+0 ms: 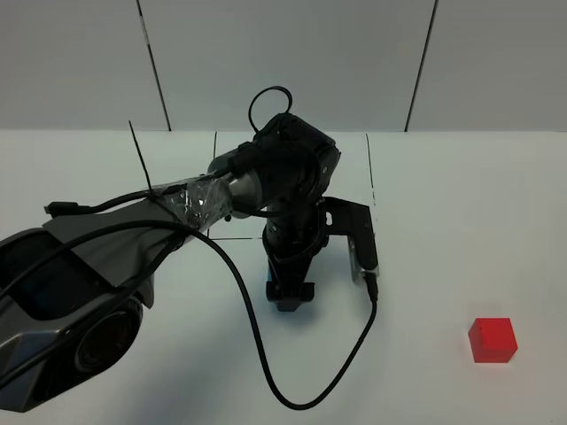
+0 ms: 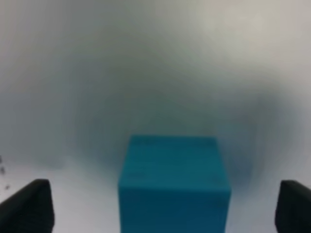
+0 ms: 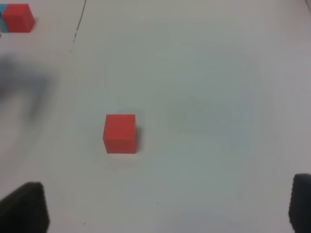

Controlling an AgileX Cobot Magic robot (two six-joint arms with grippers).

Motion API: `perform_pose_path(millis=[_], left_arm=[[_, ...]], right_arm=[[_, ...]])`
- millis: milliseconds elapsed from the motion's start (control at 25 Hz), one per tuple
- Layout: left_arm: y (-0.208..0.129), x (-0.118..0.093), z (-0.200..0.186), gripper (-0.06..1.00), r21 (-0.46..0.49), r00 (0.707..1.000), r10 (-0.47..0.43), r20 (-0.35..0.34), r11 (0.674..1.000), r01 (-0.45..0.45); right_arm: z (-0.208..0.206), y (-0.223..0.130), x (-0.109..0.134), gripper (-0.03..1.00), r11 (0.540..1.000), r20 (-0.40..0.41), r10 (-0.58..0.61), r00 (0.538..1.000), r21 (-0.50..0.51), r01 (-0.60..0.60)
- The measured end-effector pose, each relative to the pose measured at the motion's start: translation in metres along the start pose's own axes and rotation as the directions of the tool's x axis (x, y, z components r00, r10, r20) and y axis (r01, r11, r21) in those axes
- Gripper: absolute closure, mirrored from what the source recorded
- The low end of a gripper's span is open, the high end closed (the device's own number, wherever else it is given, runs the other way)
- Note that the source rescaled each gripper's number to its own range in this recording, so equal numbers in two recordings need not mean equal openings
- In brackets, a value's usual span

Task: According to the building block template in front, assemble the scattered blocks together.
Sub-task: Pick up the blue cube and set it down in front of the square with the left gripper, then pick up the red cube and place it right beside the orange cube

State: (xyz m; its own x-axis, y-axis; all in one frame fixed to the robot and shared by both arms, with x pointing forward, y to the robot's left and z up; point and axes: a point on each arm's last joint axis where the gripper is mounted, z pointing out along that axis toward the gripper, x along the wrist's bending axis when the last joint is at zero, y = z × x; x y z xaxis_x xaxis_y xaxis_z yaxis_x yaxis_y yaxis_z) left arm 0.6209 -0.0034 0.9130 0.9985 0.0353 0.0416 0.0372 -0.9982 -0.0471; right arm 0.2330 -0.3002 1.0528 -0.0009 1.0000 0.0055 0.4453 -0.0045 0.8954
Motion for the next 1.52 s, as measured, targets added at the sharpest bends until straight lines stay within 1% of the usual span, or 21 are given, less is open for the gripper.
perform_pose_path(millis=[80, 200, 320, 400, 440, 480, 560, 600, 720, 760, 840, 880, 960, 1000, 1080, 1120, 1160, 1200, 1320, 1400, 1520], left_arm=[[0.001, 0.003, -0.015, -0.05, -0.026, 1.000, -0.005, -0.030, 1.000, 0.004], [-0.001, 0.003, -0.040, -0.05, -0.065, 0.997, -0.046, -0.066, 0.997, 0.042], [-0.009, 0.004, -0.067, -0.04, -0.116, 0.981, -0.169, -0.092, 0.981, 0.158], [-0.024, 0.011, -0.087, -0.04, -0.160, 0.953, -0.287, -0.099, 0.950, 0.269], [-0.033, 0.017, -0.094, -0.03, -0.177, 0.930, -0.356, -0.096, 0.925, 0.336], [-0.048, 0.024, -0.102, -0.03, -0.196, 0.898, -0.429, -0.096, 0.893, 0.406], [-0.087, 0.041, -0.115, -0.01, -0.220, 0.801, -0.593, -0.082, 0.794, 0.566], [-0.107, 0.045, -0.121, 0.00, -0.225, 0.753, -0.654, -0.076, 0.747, 0.626], [-0.183, 0.052, -0.124, 0.03, -0.183, 0.611, -0.790, -0.055, 0.609, 0.772], [-0.206, 0.048, -0.122, 0.04, -0.157, 0.571, -0.819, -0.047, 0.571, 0.806], [-0.257, 0.036, -0.113, 0.05, -0.098, 0.470, -0.883, -0.004, 0.468, 0.878], [-0.276, 0.027, -0.113, 0.05, -0.087, 0.421, -0.907, 0.026, 0.418, 0.905], [-0.316, 0.002, -0.111, 0.06, -0.052, 0.300, -0.949, 0.097, 0.296, 0.954], [-0.331, -0.010, -0.112, 0.06, -0.049, 0.245, -0.961, 0.126, 0.241, 0.969], [-0.349, -0.039, -0.120, 0.07, -0.078, 0.168, -0.973, 0.159, 0.157, 0.985], [-0.355, -0.054, -0.126, 0.08, -0.114, 0.141, -0.976, 0.164, 0.123, 0.986], [-0.356, -0.066, -0.133, 0.08, -0.156, 0.127, -0.978, 0.163, 0.102, 0.982], [-0.356, -0.081, -0.141, 0.08, -0.200, 0.124, -0.980, 0.154, 0.092, 0.976], [-0.346, -0.127, -0.166, 0.09, -0.338, 0.126, -0.981, 0.151, 0.068, 0.939], [-0.336, -0.161, -0.178, 0.09, -0.415, 0.144, -0.978, 0.154, 0.068, 0.907], [-0.324, -0.206, -0.187, 0.10, -0.519, 0.183, -0.974, 0.131, 0.090, 0.850]], right_arm=[[0.000, 0.000, 0.000, -0.03, 1.000, 0.000, 0.000, 1.000, 0.000, 0.000], [0.000, 0.000, 0.000, -0.03, 1.000, 0.000, 0.000, 1.000, 0.000, 0.000], [0.000, 0.000, 0.000, -0.03, 1.000, 0.000, 0.000, 1.000, 0.000, 0.000], [0.000, 0.000, 0.000, -0.03, 1.000, 0.000, 0.000, 1.000, 0.000, 0.000], [0.000, 0.000, 0.000, -0.03, 1.000, 0.000, 0.000, 1.000, 0.000, 0.000], [0.000, 0.000, 0.000, -0.03, 1.000, 0.000, 0.000, 1.000, 0.000, 0.000], [0.000, 0.000, 0.000, -0.03, 1.000, 0.000, 0.000, 1.000, 0.000, 0.000], [0.000, 0.000, 0.000, -0.03, 1.000, 0.000, 0.000, 1.000, 0.000, 0.000], [0.000, 0.000, 0.000, -0.03, 1.000, 0.000, 0.000, 1.000, 0.000, 0.000], [0.000, 0.000, 0.000, -0.03, 1.000, 0.000, 0.000, 1.000, 0.000, 0.000], [0.000, 0.000, 0.000, -0.03, 1.000, 0.000, 0.000, 1.000, 0.000, 0.000], [0.000, 0.000, 0.000, -0.03, 1.000, 0.000, 0.000, 1.000, 0.000, 0.000], [0.000, 0.000, 0.000, -0.03, 1.000, 0.000, 0.000, 1.000, 0.000, 0.000], [0.000, 0.000, 0.000, -0.03, 1.000, 0.000, 0.000, 1.000, 0.000, 0.000], [0.000, 0.000, 0.000, -0.03, 1.000, 0.000, 0.000, 1.000, 0.000, 0.000], [0.000, 0.000, 0.000, -0.03, 1.000, 0.000, 0.000, 1.000, 0.000, 0.000], [0.000, 0.000, 0.000, -0.03, 1.000, 0.000, 0.000, 1.000, 0.000, 0.000], [0.000, 0.000, 0.000, -0.03, 1.000, 0.000, 0.000, 1.000, 0.000, 0.000], [0.000, 0.000, 0.000, -0.03, 1.000, 0.000, 0.000, 1.000, 0.000, 0.000], [0.000, 0.000, 0.000, -0.03, 1.000, 0.000, 0.000, 1.000, 0.000, 0.000], [0.000, 0.000, 0.000, -0.03, 1.000, 0.000, 0.000, 1.000, 0.000, 0.000]])
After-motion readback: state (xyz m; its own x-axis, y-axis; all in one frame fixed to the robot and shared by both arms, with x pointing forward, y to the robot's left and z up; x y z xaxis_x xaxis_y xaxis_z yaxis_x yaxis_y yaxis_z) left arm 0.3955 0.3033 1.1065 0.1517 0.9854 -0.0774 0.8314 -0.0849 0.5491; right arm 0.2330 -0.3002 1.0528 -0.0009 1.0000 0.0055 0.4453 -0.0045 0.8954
